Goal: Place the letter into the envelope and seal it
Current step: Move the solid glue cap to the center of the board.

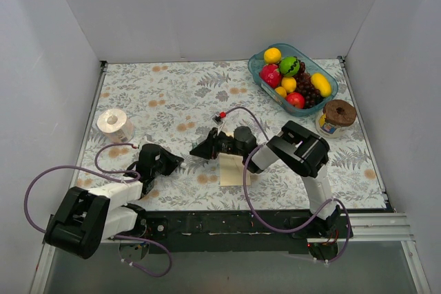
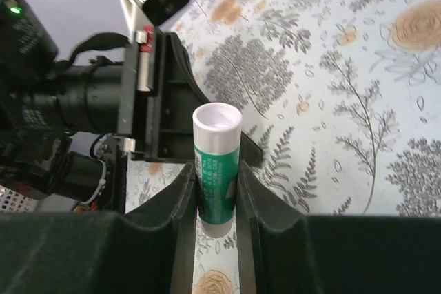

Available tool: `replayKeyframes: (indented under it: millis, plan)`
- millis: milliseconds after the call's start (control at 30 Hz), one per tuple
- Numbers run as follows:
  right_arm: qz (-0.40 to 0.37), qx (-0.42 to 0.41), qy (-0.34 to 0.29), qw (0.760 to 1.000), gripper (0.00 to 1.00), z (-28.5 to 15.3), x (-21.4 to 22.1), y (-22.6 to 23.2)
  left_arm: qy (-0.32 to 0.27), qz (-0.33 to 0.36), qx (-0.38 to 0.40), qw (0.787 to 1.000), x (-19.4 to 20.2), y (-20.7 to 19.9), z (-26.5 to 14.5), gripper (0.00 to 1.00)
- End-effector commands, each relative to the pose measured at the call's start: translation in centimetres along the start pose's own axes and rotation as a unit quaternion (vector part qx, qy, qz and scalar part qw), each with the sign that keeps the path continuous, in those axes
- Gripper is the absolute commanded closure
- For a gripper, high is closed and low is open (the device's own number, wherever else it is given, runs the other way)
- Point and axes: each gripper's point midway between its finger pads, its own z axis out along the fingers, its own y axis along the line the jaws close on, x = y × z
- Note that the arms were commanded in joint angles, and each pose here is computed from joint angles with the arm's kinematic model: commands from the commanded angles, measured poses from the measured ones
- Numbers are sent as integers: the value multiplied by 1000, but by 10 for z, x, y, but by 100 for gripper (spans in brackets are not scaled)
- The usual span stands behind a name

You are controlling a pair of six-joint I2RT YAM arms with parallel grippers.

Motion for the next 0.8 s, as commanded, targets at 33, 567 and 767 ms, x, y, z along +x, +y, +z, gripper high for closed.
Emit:
replayKeyframes:
  millis: [33,567,767]
  plan:
    - [-106,-141,-140,974,99,-9,-92,95,-4,3,-42,999,3,22,-5,100]
    - [105,75,122,984,99,-29,-6,45,-5,14,-24,1000,-1,10,-11,100]
    - [138,117,199,963,99,-34,30,36,-5,13,-24,1000,0,11,-13,100]
